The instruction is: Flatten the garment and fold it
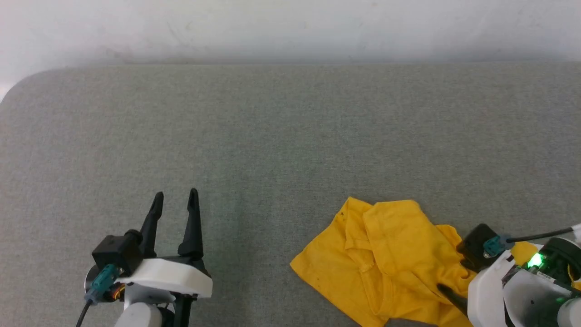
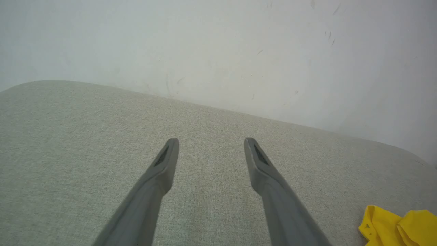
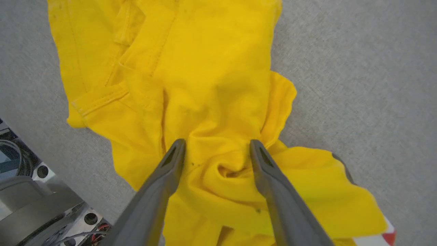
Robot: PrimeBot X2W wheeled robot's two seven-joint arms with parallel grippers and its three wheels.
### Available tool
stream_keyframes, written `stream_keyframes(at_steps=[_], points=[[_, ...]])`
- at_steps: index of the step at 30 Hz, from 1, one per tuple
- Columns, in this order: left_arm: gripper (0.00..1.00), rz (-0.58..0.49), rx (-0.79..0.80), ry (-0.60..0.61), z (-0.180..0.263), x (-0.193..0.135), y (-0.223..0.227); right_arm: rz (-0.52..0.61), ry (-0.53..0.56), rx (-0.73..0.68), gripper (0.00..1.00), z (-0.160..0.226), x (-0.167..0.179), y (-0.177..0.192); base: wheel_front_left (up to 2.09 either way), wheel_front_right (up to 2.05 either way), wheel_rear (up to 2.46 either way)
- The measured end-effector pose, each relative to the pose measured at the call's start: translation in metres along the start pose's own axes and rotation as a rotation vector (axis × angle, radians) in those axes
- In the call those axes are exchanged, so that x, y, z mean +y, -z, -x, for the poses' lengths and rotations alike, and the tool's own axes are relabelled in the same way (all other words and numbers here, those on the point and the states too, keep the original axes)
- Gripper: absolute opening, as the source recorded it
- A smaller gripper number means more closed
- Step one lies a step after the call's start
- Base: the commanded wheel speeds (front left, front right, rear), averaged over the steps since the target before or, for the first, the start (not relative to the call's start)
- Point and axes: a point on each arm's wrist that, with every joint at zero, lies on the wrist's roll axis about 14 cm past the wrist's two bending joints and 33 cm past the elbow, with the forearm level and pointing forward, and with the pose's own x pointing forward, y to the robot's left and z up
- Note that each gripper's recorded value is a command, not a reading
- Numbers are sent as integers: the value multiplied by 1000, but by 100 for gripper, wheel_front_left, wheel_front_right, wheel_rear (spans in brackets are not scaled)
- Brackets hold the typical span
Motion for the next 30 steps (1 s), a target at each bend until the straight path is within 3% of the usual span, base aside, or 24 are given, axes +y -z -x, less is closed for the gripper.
stream_keyframes(at_steps=[1, 3, 4, 9, 14, 18, 27, 28, 29, 30], points=[[100, 1, 3, -3, -1, 1, 1, 2, -8, 33, 60, -3, 0, 5, 0, 0, 0], [100, 1, 7, -11, -2, 3, 3, 6, -19, 74, 13, -8, -2, 12, 0, 0, 0], [100, 2, 6, -12, -2, 4, 3, 2, -23, 80, 0, -11, -4, 13, 0, 0, 0], [100, 4, 11, -26, -1, 8, 6, -22, 19, -5, 0, -11, -23, -12, 0, 0, 0], [100, 5, 0, -24, -1, 7, 2, -135, 191, -161, 0, 12, -79, -40, 0, 0, 0], [100, 4, -6, -17, -2, 5, 0, -234, 308, -232, 0, 32, -114, -38, 0, 0, 0], [100, 6, -17, -5, -2, 3, -4, -365, 348, -296, 0, 43, -113, -14, 0, 0, 0], [100, 6, -20, -3, -2, 2, -4, -366, 344, -296, 11, 43, -111, -13, 0, 0, 0], [100, 6, -21, 0, -2, 1, -5, -363, 338, -300, 45, 44, -108, -14, 0, 0, 0], [100, 5, -24, 2, -2, 1, -6, -353, 330, -308, 100, 44, -104, -16, 0, 0, 0]])
